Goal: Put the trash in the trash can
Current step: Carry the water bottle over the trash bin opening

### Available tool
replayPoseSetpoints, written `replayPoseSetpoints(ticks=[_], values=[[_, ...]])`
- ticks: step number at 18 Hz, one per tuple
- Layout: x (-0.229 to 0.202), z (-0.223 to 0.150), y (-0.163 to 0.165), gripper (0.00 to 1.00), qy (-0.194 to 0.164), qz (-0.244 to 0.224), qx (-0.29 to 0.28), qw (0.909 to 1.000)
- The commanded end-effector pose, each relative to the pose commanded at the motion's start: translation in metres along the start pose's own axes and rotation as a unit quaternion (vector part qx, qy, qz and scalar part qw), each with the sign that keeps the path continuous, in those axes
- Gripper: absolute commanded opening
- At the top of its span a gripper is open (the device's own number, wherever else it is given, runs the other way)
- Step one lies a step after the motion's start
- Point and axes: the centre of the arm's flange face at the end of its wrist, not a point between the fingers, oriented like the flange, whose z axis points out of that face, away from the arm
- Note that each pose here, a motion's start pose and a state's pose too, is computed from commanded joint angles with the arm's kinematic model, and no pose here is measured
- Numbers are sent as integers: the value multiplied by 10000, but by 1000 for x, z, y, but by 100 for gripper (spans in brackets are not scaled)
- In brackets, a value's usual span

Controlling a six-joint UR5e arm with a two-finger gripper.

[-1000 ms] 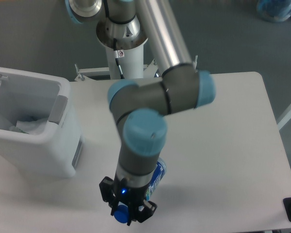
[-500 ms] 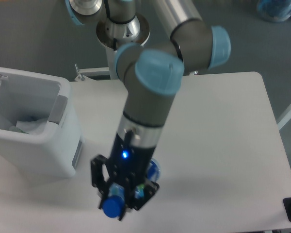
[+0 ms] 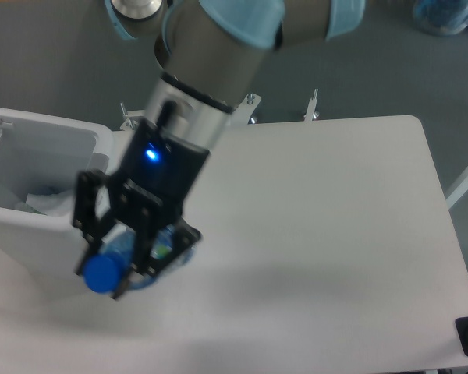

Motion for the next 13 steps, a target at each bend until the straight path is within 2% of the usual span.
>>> replayPoseSetpoints(ticks=[5,8,13], values=[[52,-19,-7,26,646,-62,377,9972],[80,-24,1,26,871,-48,423,9953],[107,-9,18,27,1253,125,508,9907]])
